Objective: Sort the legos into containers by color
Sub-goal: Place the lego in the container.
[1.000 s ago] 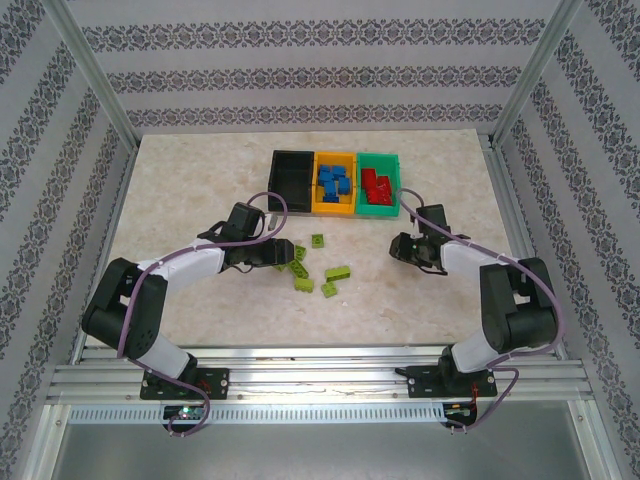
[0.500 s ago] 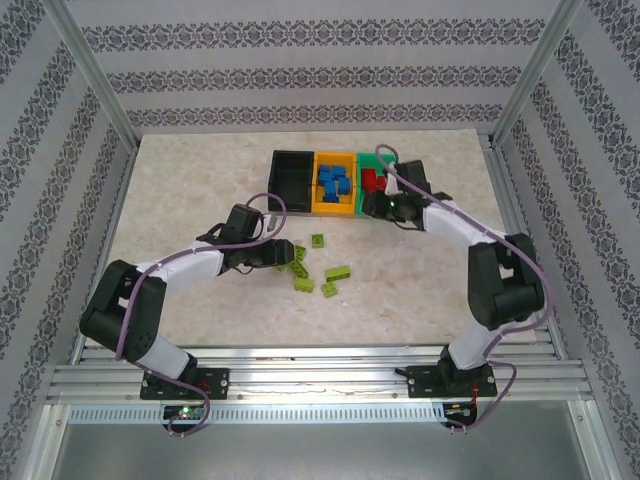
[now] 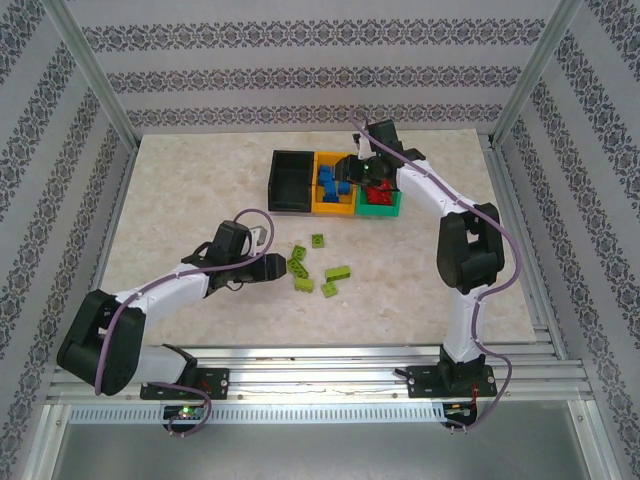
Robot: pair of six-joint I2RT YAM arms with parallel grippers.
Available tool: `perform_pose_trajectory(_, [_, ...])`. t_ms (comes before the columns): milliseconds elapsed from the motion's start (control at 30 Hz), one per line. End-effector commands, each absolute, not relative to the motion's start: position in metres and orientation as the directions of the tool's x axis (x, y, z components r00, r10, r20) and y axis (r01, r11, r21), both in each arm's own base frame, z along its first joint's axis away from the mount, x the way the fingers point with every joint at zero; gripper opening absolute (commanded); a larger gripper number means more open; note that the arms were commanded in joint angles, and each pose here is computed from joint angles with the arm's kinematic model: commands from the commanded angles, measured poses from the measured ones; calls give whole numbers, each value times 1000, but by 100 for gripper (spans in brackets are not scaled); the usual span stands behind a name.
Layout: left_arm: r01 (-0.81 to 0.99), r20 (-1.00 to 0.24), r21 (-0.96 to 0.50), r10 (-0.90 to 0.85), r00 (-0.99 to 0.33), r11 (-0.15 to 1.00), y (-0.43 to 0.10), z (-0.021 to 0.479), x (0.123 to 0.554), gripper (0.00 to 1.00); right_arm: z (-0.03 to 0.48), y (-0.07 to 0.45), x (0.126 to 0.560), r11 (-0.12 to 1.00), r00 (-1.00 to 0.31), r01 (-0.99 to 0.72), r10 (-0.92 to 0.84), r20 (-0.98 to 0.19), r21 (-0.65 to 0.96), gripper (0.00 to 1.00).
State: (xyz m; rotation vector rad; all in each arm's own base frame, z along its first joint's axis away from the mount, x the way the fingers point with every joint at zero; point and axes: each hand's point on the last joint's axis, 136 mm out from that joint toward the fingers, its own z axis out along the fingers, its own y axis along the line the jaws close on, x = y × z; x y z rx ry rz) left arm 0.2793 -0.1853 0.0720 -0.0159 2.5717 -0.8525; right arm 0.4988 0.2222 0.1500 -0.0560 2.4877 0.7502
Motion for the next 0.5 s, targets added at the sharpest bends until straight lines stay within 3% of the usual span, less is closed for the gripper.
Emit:
perform_pose_trajectory(0, [128, -421, -586, -166, -892, 800, -185, 76, 284, 61, 147, 216, 483, 856, -868, -194, 78, -491, 479, 44])
perform_pose_trajectory(467, [155, -419, -608, -149, -896, 778, -197, 86, 295, 66, 141, 210, 453, 854, -870, -193, 79, -487, 483, 45])
